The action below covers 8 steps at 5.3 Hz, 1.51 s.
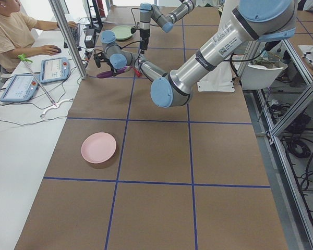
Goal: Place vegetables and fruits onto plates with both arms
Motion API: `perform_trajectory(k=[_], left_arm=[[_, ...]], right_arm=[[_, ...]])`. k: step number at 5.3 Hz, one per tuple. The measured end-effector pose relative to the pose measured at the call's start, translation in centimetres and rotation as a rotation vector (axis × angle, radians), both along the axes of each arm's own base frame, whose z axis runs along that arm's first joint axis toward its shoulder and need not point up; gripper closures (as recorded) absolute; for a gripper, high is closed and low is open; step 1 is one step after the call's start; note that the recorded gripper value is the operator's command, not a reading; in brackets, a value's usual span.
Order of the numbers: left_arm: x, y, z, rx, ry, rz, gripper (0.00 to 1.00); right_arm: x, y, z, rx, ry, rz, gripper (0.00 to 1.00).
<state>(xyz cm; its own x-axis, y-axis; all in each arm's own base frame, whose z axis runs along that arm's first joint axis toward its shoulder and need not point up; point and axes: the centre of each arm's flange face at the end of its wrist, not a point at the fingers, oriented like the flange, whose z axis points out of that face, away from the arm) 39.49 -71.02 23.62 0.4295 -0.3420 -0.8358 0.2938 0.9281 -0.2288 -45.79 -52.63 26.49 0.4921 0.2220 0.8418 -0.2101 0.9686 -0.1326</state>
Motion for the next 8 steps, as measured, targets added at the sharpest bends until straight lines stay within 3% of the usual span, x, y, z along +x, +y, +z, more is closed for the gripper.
perform_trajectory(k=[2,6,7,8], left_arm=[[-5.5,-1.9,5.1,0.041,-0.033,0.019,1.00],[-7.4,-2.6,6.1,0.044,-0.042,0.005,1.00],[-8.8,-3.0,7.2,0.060,-0.056,0.008,1.00],[-11.0,-3.5,9.4,0.095,-0.084,0.024,1.00]], right_arm=[[-5.3,1.1,-1.6,-0.059,0.029,0.122,0.00],[-8.7,0.6,-0.8,-0.100,0.074,0.148,0.02],[-9.4,0.7,-0.8,-0.105,0.077,0.150,0.27],[-9.9,1.1,-0.6,-0.102,0.082,0.149,0.99]])
